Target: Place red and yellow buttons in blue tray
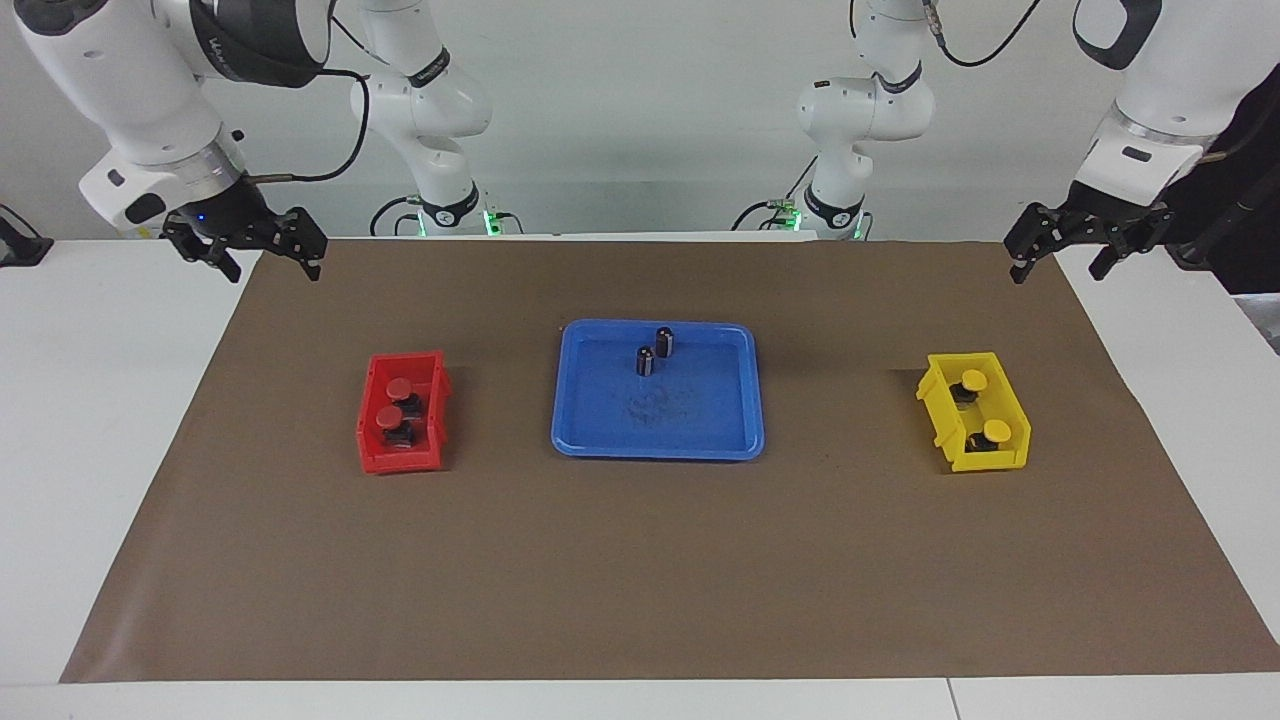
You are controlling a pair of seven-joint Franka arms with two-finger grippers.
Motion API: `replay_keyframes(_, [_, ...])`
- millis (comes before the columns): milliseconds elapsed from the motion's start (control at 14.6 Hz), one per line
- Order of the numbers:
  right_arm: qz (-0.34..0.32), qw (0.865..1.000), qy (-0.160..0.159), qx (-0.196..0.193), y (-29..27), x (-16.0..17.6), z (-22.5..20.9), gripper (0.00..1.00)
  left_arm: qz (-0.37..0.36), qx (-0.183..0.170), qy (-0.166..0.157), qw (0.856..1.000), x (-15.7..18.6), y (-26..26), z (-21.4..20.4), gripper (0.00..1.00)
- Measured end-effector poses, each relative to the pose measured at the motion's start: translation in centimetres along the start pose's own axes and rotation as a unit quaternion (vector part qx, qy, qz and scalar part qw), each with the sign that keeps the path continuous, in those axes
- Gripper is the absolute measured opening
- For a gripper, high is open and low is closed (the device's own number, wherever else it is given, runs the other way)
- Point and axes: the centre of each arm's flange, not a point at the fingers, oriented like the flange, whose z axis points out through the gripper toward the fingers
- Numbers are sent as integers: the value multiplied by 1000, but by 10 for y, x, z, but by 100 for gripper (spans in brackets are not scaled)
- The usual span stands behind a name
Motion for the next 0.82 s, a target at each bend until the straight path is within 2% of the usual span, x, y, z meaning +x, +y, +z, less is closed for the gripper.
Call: replay_keyframes(822, [5, 1000, 1, 0, 5, 0, 1, 100, 0, 0, 0, 1000, 0, 0, 0, 100])
